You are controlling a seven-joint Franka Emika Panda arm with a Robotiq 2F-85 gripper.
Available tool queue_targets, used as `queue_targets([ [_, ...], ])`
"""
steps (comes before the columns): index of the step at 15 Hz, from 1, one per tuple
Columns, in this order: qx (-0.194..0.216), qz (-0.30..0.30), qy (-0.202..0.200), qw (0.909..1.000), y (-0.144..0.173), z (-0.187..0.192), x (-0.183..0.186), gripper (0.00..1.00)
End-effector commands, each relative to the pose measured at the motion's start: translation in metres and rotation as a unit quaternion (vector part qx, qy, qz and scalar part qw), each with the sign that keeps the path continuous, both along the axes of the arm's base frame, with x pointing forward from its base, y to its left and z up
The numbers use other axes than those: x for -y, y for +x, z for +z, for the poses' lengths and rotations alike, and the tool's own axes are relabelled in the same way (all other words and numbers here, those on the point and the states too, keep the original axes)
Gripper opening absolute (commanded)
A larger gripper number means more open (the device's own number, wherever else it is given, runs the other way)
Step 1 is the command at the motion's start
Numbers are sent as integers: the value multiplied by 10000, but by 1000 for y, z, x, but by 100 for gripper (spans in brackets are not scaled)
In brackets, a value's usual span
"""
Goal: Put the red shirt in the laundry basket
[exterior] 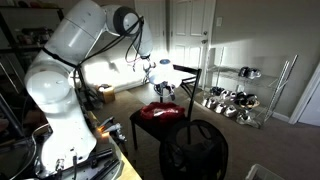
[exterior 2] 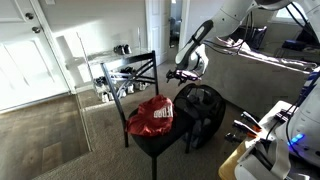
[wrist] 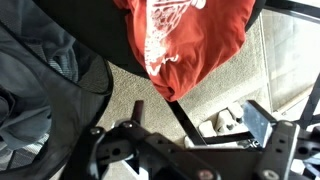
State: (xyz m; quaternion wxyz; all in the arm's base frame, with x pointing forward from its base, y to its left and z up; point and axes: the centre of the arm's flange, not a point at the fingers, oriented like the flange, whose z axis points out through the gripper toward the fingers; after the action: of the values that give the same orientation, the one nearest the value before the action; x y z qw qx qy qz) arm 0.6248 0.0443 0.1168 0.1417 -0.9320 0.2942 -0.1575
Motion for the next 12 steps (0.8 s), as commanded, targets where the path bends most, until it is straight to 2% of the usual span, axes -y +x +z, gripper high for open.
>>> queue_targets([
  [1, 219, -108, 239, 9994, 5, -20, 2, 100],
  [5, -110, 1, 331, 9994, 4, -37, -3, 100],
  [12, -83, -108, 304, 9994, 3, -38, -5, 100],
])
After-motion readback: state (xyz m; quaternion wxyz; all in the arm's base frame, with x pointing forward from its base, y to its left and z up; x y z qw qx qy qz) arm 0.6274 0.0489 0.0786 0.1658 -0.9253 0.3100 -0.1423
